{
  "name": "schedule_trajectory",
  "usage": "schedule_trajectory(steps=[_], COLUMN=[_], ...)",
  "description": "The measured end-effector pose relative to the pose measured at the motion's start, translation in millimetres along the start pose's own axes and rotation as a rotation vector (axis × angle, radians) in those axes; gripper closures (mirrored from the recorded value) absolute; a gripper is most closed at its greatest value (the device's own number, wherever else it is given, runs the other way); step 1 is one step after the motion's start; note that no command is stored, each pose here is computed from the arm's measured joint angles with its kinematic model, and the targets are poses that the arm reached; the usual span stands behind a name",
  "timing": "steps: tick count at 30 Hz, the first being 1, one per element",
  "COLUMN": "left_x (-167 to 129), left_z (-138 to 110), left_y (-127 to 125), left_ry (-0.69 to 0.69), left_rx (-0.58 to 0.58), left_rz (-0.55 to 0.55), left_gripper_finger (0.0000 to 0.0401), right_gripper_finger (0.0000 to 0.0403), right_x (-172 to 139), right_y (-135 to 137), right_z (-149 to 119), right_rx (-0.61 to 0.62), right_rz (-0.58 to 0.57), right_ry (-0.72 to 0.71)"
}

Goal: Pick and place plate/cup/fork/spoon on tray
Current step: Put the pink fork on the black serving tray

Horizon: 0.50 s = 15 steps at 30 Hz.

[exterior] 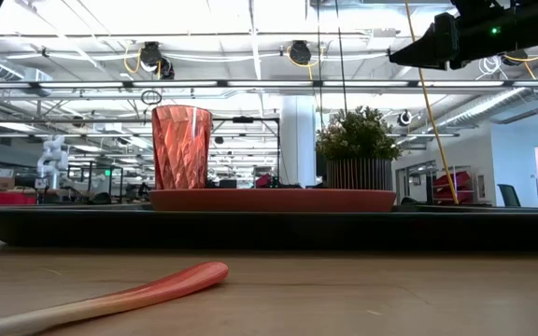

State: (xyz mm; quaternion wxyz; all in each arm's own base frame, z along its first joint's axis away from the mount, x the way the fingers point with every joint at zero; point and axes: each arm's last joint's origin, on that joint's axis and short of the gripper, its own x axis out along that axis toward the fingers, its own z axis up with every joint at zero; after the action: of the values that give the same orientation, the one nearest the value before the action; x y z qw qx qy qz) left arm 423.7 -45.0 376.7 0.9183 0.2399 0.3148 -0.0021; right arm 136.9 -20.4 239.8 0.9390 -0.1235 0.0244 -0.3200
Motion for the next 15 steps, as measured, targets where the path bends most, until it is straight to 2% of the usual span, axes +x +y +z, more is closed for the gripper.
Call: schedule_trajectory(steps=[3, 5, 10, 12, 15], left_x=[-9.4, -17.7, -19.8, -24.2, -35.9], left_z=[16.1, 25.8, 31.6, 38.0, 48.5], left_y=[12.5, 27.1, 53.1, 58.9, 61.6], left_ry=[-0.178, -0.323, -0.538, -0.655, -0.806], left_rx=[-0.003, -0.054, -0.356, -0.399, -0.403], left_rz=[0.111, 0.139, 0.088, 0.067, 0.054], left_gripper_finger=[0.0307, 0.0306, 0.0307, 0.0306, 0.0306], right_gripper_finger=[0.0200, 0.0200, 0.0200, 0.0200, 0.0200], right_x=[0.0, 0.0, 0.5, 0.8, 1.8], right_y=[-0.1, -0.1, 0.7, 2.0, 3.6], right_z=[0.1, 0.4, -0.2, -1.5, -2.1], right_rx=[-0.014, -0.031, -0.086, -0.081, -0.052], right_rz=[0.000, -0.001, 0.011, 0.034, 0.059], right_ry=[-0.001, -0.003, -0.001, 0.005, 0.005])
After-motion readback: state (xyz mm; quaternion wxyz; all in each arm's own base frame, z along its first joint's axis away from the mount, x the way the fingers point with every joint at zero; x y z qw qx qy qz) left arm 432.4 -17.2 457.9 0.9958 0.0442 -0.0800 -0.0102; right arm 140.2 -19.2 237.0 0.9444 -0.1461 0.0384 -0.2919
